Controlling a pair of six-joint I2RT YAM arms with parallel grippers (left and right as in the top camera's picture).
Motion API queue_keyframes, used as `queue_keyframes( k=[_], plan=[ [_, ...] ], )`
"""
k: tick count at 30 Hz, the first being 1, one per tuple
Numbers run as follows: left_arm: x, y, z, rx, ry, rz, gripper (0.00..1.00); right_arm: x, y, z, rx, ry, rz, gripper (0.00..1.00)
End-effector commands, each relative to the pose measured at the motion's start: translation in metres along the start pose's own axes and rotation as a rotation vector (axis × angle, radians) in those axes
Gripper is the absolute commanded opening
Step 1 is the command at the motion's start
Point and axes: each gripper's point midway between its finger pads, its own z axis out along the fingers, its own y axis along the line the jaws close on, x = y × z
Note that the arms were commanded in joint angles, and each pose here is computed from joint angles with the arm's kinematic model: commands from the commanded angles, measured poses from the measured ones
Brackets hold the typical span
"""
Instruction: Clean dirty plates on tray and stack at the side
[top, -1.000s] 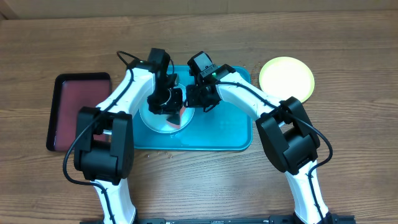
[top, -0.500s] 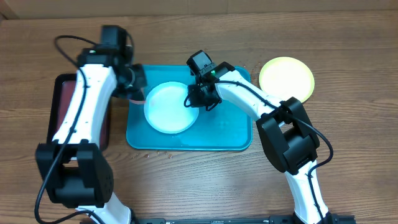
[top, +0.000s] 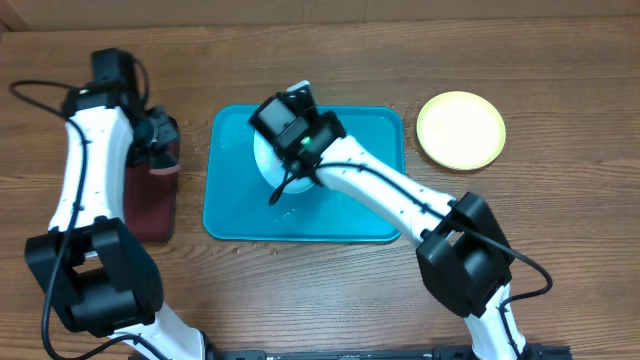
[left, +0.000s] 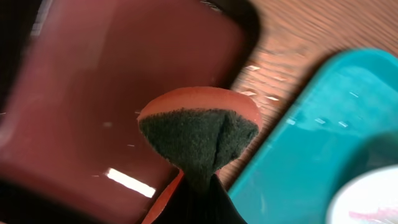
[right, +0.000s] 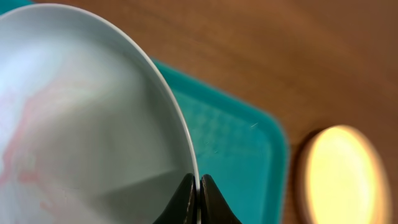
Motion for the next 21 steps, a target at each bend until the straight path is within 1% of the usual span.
queue_keyframes(
  k=[1, 3, 6, 13, 18, 20, 21],
  plan=[
    [-0.005, 0.01, 0.003, 0.004, 0.008, -0.053, 0.04, -0.031, -0.03, -0.035, 0.228, -0.146, -0.058, 0.04],
    [-0.005, 0.014, 0.004, 0.006, 0.013, -0.064, 0.04, -0.035, -0.028, -0.044, 0.268, -0.177, -0.08, 0.04],
    [-0.005, 0.016, 0.004, 0.004, 0.014, -0.07, 0.04, -0.042, -0.026, -0.061, 0.338, -0.224, -0.157, 0.04],
    [-0.005, 0.016, 0.004, 0.003, 0.014, -0.07, 0.04, -0.065, -0.033, -0.102, 0.563, -0.314, -0.283, 0.04],
    [-0.005, 0.016, 0.005, 0.002, 0.018, -0.07, 0.04, -0.077, -0.025, -0.118, 0.606, -0.329, -0.387, 0.04],
    [-0.005, 0.016, 0.006, 0.001, 0.021, -0.07, 0.04, -0.081, -0.026, -0.127, 0.641, -0.335, -0.392, 0.04],
    [-0.004, 0.016, 0.007, 0.001, 0.023, -0.07, 0.04, -0.086, -0.03, -0.134, 0.673, -0.342, -0.364, 0.04]
  ],
)
